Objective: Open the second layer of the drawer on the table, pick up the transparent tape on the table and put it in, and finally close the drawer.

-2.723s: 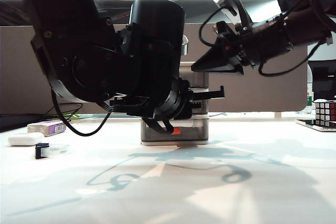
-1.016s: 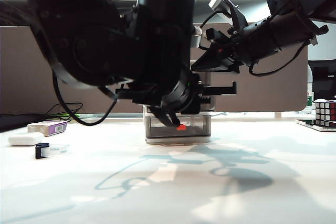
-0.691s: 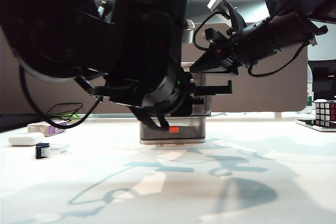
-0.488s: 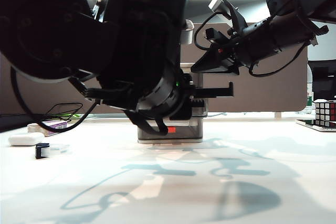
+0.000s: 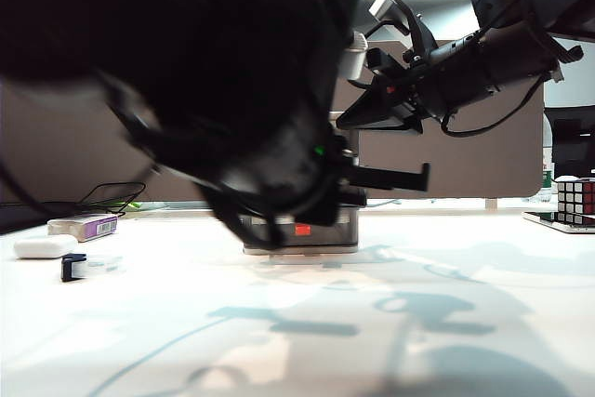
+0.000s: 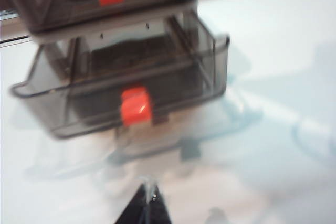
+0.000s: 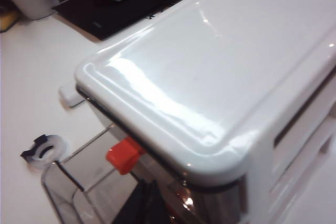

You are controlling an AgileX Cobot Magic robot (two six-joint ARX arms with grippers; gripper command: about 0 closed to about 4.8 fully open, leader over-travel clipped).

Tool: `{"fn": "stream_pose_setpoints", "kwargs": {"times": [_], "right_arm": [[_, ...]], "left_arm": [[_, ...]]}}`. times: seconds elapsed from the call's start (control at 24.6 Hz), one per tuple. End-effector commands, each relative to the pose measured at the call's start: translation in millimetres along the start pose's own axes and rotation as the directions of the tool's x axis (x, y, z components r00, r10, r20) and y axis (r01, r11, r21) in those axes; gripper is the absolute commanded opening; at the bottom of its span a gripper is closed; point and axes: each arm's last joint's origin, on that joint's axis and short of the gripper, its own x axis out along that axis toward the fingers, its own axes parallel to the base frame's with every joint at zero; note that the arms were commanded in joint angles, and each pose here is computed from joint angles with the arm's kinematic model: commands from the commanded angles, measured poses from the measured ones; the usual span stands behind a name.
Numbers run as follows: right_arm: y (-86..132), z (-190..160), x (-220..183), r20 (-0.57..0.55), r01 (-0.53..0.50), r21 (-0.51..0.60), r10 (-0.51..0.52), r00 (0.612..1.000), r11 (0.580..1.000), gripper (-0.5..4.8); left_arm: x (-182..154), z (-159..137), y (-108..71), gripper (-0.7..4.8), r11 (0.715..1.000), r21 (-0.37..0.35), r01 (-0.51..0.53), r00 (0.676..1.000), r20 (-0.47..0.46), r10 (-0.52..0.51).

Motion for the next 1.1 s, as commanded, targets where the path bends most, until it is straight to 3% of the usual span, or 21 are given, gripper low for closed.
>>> {"fn": "stream_pose_setpoints", "kwargs": {"times": [0.04, 0.08, 0.16, 0.33, 0.41, 0.57, 0.61, 0.65, 0.73, 0.89, 1.06, 1.1], "right_arm": [[1, 3, 0, 0.012, -0.021, -0.005, 0.021, 1.0, 1.0, -0.05], [1, 3, 0, 0.011, -0.022, -0.004, 0.022, 1.0, 1.0, -0.05], [2, 3, 0, 0.01, -0.042, -0.003, 0.042, 0.999, 0.999, -0.05], [2, 3, -1, 0.003, -0.049, 0.009, 0.049, 0.999, 0.999, -0.05], [3, 3, -1, 0.0, -0.072, 0.014, 0.072, 0.997, 0.997, -0.05], [3, 1, -1, -0.018, -0.074, 0.032, 0.075, 0.997, 0.997, -0.05], [4, 1, -1, -0.019, -0.088, 0.037, 0.089, 0.996, 0.995, -0.05], [4, 0, -1, -0.024, -0.095, 0.046, 0.096, 0.995, 0.994, -0.05], [4, 0, -1, -0.028, -0.111, 0.051, 0.113, 0.993, 0.992, -0.05], [5, -1, -1, -0.032, -0.126, 0.058, 0.128, 0.991, 0.99, -0.05], [5, -1, -1, -0.032, -0.134, 0.059, 0.136, 0.99, 0.989, -0.05], [5, -2, -1, -0.038, -0.137, 0.066, 0.139, 0.99, 0.988, -0.05]], "left_arm": [[-23, 4, 32.4, 0.26, 1.0, 0.025, -0.019, 1.0, -0.021, 0.02], [-28, 5, 41.1, 0.26, 1.0, 0.014, -0.014, 1.0, -0.016, 0.014], [-41, 9, 74.2, 0.26, 0.994, -0.029, 0.104, 0.994, -0.023, -0.104], [-40, 14, 111.7, 0.41, 0.967, -0.057, 0.249, 0.961, -0.113, -0.254], [-36, 17, 132.6, 1.32, 0.959, -0.057, 0.278, 0.944, -0.169, -0.284], [-24, 20, 164.9, 2.93, 0.94, -0.005, 0.341, 0.922, -0.19, -0.336], [-20, 21, 172.2, 3.37, 0.938, 0.009, 0.346, 0.922, -0.188, -0.338], [-13, 20, 187.5, 4.26, 0.938, 0.025, 0.345, 0.923, -0.188, -0.335], [-7, 18, 205.6, 4.64, 0.961, 0.017, 0.277, 0.944, -0.193, -0.268], [-2, 15, 224.8, 4.79, 0.96, 0.068, 0.273, 0.945, -0.204, -0.254], [4, 7, 237.2, 4.79, 0.929, 0.146, 0.341, 0.925, -0.228, -0.304], [6, 3, 242.8, 4.79, 0.906, 0.137, 0.401, 0.902, -0.23, -0.364]]}}
